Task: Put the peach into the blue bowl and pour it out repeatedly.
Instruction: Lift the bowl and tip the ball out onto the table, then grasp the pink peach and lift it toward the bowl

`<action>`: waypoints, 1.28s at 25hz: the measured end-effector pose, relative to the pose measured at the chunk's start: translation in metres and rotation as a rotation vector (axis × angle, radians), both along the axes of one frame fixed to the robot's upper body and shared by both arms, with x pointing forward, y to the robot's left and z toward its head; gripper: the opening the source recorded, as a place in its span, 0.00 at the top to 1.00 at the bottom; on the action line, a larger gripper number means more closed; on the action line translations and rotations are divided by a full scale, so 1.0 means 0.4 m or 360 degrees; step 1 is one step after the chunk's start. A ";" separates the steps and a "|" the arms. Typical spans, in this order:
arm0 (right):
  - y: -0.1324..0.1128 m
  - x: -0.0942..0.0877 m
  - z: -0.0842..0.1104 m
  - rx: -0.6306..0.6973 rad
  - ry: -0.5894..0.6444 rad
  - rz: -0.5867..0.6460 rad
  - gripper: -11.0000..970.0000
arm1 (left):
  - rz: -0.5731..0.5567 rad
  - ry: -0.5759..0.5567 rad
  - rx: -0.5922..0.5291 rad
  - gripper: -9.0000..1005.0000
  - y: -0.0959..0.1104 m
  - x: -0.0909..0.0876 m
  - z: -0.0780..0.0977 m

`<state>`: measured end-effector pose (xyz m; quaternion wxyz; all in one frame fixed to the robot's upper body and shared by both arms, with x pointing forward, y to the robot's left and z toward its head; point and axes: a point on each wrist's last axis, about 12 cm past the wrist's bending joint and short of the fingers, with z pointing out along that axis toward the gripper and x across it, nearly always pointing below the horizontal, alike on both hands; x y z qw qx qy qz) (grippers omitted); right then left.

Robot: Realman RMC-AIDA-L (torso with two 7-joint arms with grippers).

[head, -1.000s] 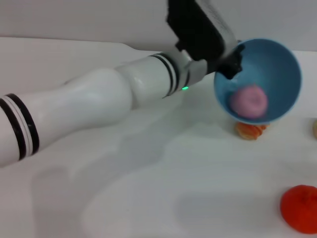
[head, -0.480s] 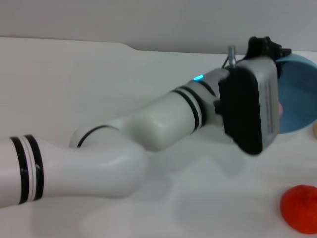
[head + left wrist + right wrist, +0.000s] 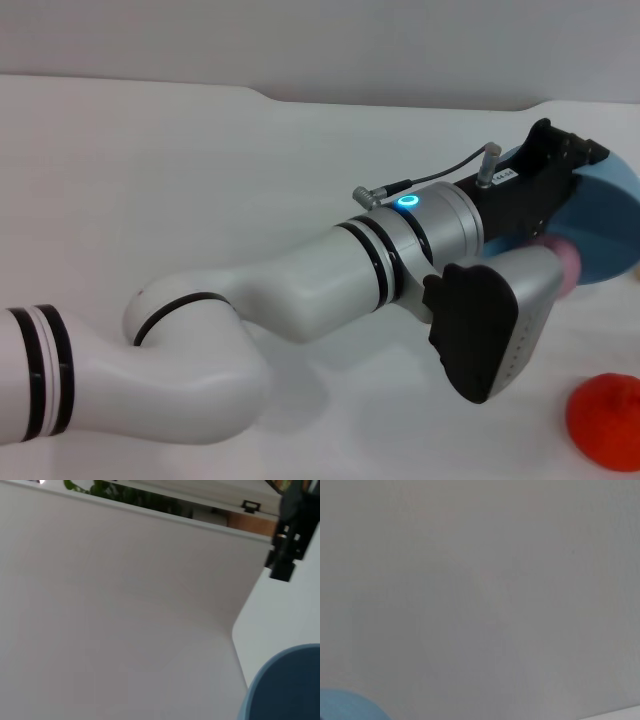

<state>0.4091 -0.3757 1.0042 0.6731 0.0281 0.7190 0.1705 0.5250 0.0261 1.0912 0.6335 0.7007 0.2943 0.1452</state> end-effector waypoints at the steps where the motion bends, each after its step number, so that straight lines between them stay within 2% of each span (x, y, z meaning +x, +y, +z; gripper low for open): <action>1: 0.000 0.000 0.000 0.0000 0.0000 0.0000 0.55 | -0.0002 -0.0012 0.0014 0.99 0.001 0.000 -0.002; 5: 0.000 0.000 0.000 0.0001 0.0000 -0.0003 0.56 | -0.0020 -0.0092 0.0072 0.99 0.003 -0.002 -0.006; 8: 0.002 0.003 0.000 0.0006 -0.0002 0.0000 0.56 | 0.0021 -0.0048 0.0039 0.99 0.009 0.007 -0.005; 11: 0.003 0.006 0.001 0.0065 0.0008 0.0002 0.57 | 0.0173 0.0150 -0.0139 0.99 0.023 0.037 0.006; 13: -0.011 0.009 0.013 0.0168 0.0020 0.0019 0.57 | 0.0327 0.0364 -0.0357 0.99 0.039 0.068 0.023; 17: -0.061 0.017 0.085 0.0368 0.0094 0.0232 0.58 | 0.0577 0.0775 -0.0723 0.99 0.075 0.128 0.047; 20: -0.069 0.042 0.143 0.0442 0.0345 0.0510 0.58 | 0.0703 0.1083 -0.0847 0.99 0.096 0.165 0.048; 25: -0.034 0.112 0.188 0.0495 0.0788 0.0804 0.59 | 0.0937 0.1633 -0.0990 0.99 0.151 0.233 0.038; 29: 0.026 0.191 0.197 0.0365 0.1104 0.0976 0.60 | 0.1068 0.1917 -0.1021 0.99 0.197 0.254 0.019; 32: 0.080 0.247 0.186 0.0246 0.1277 0.1066 0.61 | 0.1114 0.1994 -0.1053 0.99 0.215 0.254 0.008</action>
